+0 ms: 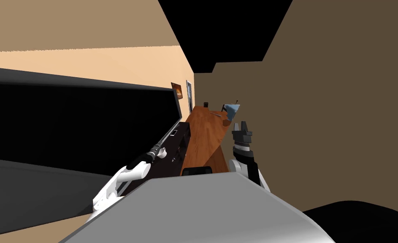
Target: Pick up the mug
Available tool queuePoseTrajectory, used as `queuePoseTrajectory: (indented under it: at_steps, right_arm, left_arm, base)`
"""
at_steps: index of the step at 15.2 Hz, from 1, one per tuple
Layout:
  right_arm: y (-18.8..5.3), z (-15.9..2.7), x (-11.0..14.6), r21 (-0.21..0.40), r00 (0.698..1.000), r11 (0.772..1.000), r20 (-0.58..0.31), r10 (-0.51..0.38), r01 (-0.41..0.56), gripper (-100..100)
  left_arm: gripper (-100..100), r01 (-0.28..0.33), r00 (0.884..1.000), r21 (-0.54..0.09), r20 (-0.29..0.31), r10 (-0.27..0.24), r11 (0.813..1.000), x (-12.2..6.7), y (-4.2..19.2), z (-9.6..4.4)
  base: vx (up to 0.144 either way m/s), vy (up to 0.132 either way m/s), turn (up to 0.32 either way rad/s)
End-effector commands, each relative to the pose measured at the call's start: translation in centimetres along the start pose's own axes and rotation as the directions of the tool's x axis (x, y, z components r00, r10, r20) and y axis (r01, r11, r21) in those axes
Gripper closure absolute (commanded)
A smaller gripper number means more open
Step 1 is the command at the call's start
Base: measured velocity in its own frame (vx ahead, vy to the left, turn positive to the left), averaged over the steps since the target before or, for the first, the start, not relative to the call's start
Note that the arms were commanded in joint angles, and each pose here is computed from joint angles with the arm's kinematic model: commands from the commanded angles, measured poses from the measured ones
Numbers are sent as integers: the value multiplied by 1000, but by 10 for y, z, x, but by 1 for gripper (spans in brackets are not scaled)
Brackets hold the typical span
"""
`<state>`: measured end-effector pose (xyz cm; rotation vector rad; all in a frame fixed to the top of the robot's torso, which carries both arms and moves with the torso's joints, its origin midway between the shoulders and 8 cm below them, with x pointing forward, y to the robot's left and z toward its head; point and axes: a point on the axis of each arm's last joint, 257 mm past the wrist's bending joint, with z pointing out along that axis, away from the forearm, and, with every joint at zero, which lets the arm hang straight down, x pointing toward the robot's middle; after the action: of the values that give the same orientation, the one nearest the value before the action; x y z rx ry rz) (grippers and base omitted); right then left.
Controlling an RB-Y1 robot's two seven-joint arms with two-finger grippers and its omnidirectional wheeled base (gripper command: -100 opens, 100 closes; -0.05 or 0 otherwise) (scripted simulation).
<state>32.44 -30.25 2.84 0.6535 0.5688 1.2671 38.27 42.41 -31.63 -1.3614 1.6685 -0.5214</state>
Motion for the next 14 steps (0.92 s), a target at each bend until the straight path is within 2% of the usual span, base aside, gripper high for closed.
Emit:
queuePoseTrajectory:
  at_steps: [1,2,4,5,7,8,9,10,12,13,14]
  right_arm:
    - [0,0,0,0,1000,1000,0,0,0,0]
    - [0,0,0,0,1000,1000,0,0,0,0]
    - [0,0,0,0,1000,1000,0,0,0,0]
    - [0,0,0,0,1000,1000,0,0,0,0]
    - [0,0,0,0,1000,1000,0,0,0,0]
    - [0,0,0,0,1000,1000,0,0,0,0]
    - [0,0,0,0,1000,1000,0,0,0,0]
    - [0,0,0,0,1000,1000,0,0,0,0]
    - [0,0,0,0,1000,1000,0,0,0,0]
    - [0,0,0,0,1000,1000,0,0,0,0]
    - [0,0,0,0,1000,1000,0,0,0,0]
  left_arm:
    - [-100,-7,1000,-64,-8,7,998,-3,20,5]
    - [-100,-16,1000,-106,-12,15,994,-7,34,7]
    - [-100,-16,1000,-134,-18,14,991,-6,42,6]
    - [-100,-24,1000,-177,-24,20,984,-10,56,7]
    - [-100,-25,999,-202,-29,19,979,-9,63,6]
    - [-100,-32,999,-253,-37,23,967,-13,79,5]
    - [-100,-32,999,-267,-40,22,963,-12,83,4]
    - [-100,-39,999,-306,-47,25,951,-16,96,4]
    - [-100,-40,998,-329,-53,24,944,-15,102,2]
    - [-100,-46,998,-371,-61,25,928,-18,115,0]
    - [-100,-47,998,-386,-65,23,921,-17,120,-2]
  base:
    - [45,-1,-19]
    - [52,-9,-32]
    - [43,-10,-15]
    - [44,-8,-22]
    - [37,-5,-15]
    - [39,1,-17]
    - [43,-1,-25]
    - [56,-5,-29]
    - [49,-2,-18]
    - [37,-7,-21]
    - [38,-7,-25]
